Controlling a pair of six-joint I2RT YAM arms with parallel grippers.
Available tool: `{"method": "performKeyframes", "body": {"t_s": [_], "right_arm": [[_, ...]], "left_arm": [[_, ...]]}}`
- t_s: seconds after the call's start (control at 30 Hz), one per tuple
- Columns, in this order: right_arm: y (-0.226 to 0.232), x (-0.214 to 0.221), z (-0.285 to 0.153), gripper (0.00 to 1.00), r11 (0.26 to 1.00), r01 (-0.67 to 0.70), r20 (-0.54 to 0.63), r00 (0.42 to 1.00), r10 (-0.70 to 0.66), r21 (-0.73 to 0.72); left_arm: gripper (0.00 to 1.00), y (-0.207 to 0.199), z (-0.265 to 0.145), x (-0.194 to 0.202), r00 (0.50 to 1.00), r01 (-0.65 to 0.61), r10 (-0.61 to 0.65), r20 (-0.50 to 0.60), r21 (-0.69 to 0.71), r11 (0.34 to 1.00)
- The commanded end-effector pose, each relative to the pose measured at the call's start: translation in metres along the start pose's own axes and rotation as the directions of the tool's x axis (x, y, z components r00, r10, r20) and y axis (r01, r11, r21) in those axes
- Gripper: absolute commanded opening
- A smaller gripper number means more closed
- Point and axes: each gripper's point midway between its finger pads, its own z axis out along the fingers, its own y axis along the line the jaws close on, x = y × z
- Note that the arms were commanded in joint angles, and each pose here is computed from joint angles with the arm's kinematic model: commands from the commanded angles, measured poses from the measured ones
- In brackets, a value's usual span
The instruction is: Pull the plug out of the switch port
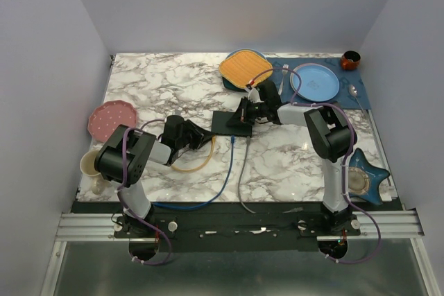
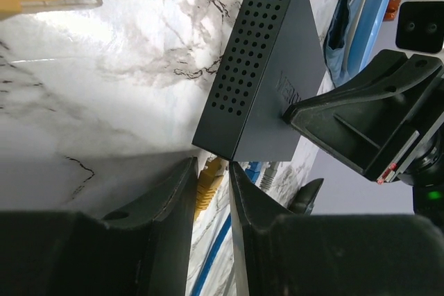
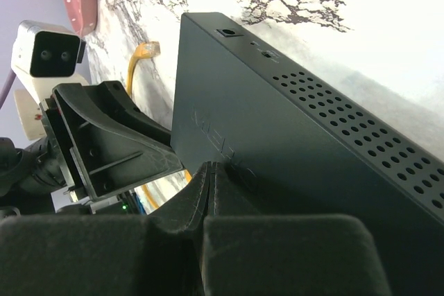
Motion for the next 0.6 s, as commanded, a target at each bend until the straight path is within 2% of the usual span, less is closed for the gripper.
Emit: {"method": "performKeyframes", "body": {"t_s": [0.0,0.17,0.3,0.4,0.57], "right_arm": [[-0.0088,0.0063,0.008,0.05,1.0,-0.015,-0.023,1.0,0.015,0.009],[-0.0086,0.0066,0.0077,0.05,1.0,-0.015,-0.023,1.0,0.015,0.009],[-0.0088,0.0064,0.0077,0.04,1.0,-0.015,-0.022,1.0,0.015,0.011],[-0.0087,0.0063,0.008,0.05,1.0,-0.016,-0.023,1.0,0.017,0.009],[-0.0091,0.0064,0.008,0.04,1.0,-0.017,-0.023,1.0,0.018,0.011]], "left_arm": [[0.33,0.0052,0.0032,0.0027,1.0,0.008,-0.008,-0.019,-0.01,1.0],[0.34,0.0048,0.0049,0.0022,0.999,0.028,-0.028,-0.02,-0.016,0.999],[0.4,0.0044,0.0052,0.0016,0.999,0.043,-0.044,-0.021,-0.029,0.999],[0.4,0.0048,0.0053,0.0005,0.999,0.041,-0.041,-0.018,-0.042,0.998],[0.37,0.0107,0.0064,-0.0004,0.999,0.046,-0.047,-0.013,-0.075,0.996]]}}
